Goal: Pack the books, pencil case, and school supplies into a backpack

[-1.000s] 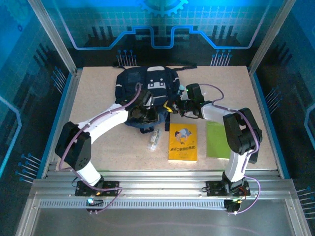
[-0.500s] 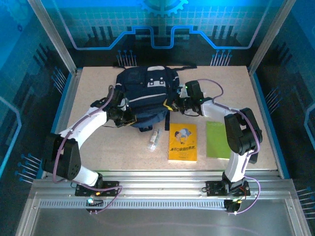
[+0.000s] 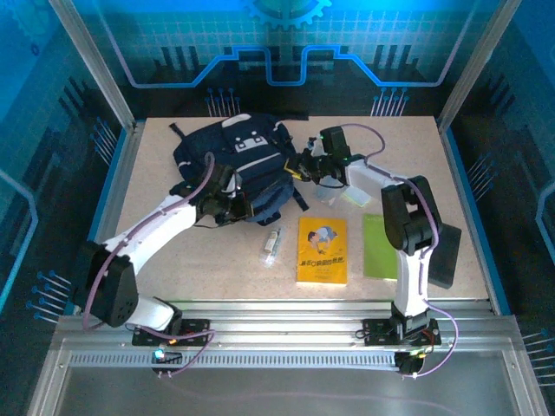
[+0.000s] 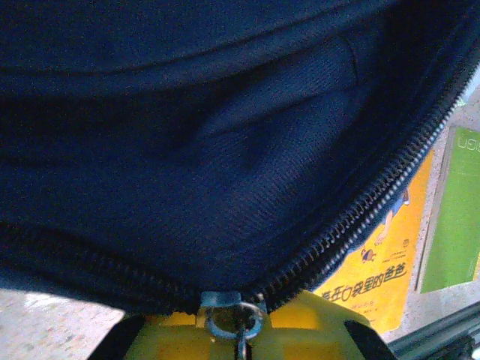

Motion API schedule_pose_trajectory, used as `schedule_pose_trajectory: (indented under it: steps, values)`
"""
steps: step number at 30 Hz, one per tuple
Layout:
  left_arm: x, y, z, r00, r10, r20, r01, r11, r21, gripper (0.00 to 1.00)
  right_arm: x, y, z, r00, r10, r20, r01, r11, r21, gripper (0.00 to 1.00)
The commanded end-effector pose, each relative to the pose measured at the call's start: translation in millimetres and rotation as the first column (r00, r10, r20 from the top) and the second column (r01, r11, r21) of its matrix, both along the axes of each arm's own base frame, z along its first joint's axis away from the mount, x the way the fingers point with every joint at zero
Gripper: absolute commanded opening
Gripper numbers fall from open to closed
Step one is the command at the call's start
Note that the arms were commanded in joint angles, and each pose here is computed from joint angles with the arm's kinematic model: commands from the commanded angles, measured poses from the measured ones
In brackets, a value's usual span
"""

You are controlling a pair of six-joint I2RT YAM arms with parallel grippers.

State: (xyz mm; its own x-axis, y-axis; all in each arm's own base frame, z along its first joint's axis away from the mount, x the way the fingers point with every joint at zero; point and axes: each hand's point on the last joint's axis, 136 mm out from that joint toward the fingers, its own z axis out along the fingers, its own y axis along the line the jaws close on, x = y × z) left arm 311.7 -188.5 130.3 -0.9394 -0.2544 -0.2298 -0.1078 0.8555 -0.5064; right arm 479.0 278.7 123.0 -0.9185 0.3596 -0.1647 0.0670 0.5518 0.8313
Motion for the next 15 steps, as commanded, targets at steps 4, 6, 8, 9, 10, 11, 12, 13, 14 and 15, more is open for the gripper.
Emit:
schedule_pose_trajectory:
  steps: [4, 6, 8, 9, 10, 11, 12, 13, 14, 15]
  values:
    - [45.1, -66.1, 22.5, 0.994, -0.075, 0.082, 0.086, 0.986, -0.144, 0.0, 11.8, -50.8, 35.3, 0.984, -0.143, 0.109, 0.154, 0.983, -0.099, 1.0]
    - [57.7, -72.9, 23.8, 0.993, -0.069, 0.1, 0.085, 0.984, -0.16, 0.0, -6.4, -60.9, 36.7, 0.985, -0.147, 0.095, 0.159, 0.978, -0.135, 1.0]
    - [64.8, -79.2, 25.5, 0.991, -0.074, 0.11, 0.092, 0.981, -0.17, 0.0, -23.9, -65.7, 36.5, 0.986, -0.147, 0.081, 0.157, 0.976, -0.15, 1.0]
    - [67.1, -82.5, 27.0, 0.99, -0.078, 0.116, 0.097, 0.98, -0.171, 0.0, -33.3, -67.0, 33.8, 0.987, -0.144, 0.065, 0.152, 0.976, -0.155, 1.0]
    - [67.1, -85.6, 27.7, 0.989, -0.085, 0.121, 0.105, 0.98, -0.169, 0.0, -39.4, -67.1, 33.3, 0.988, -0.141, 0.057, 0.148, 0.976, -0.158, 1.0]
    - [66.7, -88.6, 28.5, 0.988, -0.092, 0.123, 0.112, 0.979, -0.169, 0.0, -45.6, -66.7, 30.2, 0.989, -0.141, 0.042, 0.146, 0.976, -0.159, 1.0]
    - [65.9, -91.0, 29.3, 0.987, -0.099, 0.125, 0.119, 0.978, -0.172, 0.0, -50.0, -64.6, 28.1, 0.99, -0.139, 0.032, 0.142, 0.978, -0.154, 1.0]
    - [64.2, -93.3, 29.4, 0.987, -0.105, 0.123, 0.126, 0.976, -0.175, 0.0, -54.1, -60.3, 26.0, 0.991, -0.133, 0.023, 0.135, 0.981, -0.143, 1.0]
    - [62.3, -94.9, 29.6, 0.987, -0.106, 0.118, 0.127, 0.975, -0.181, 0.0, -56.7, -55.3, 22.5, 0.991, -0.131, 0.012, 0.132, 0.982, -0.133, 0.99]
    - [60.1, -96.7, 28.8, 0.987, -0.109, 0.115, 0.13, 0.974, -0.187, 0.0, -57.6, -48.4, 19.7, 0.992, -0.125, 0.008, 0.125, 0.985, -0.119, 0.99]
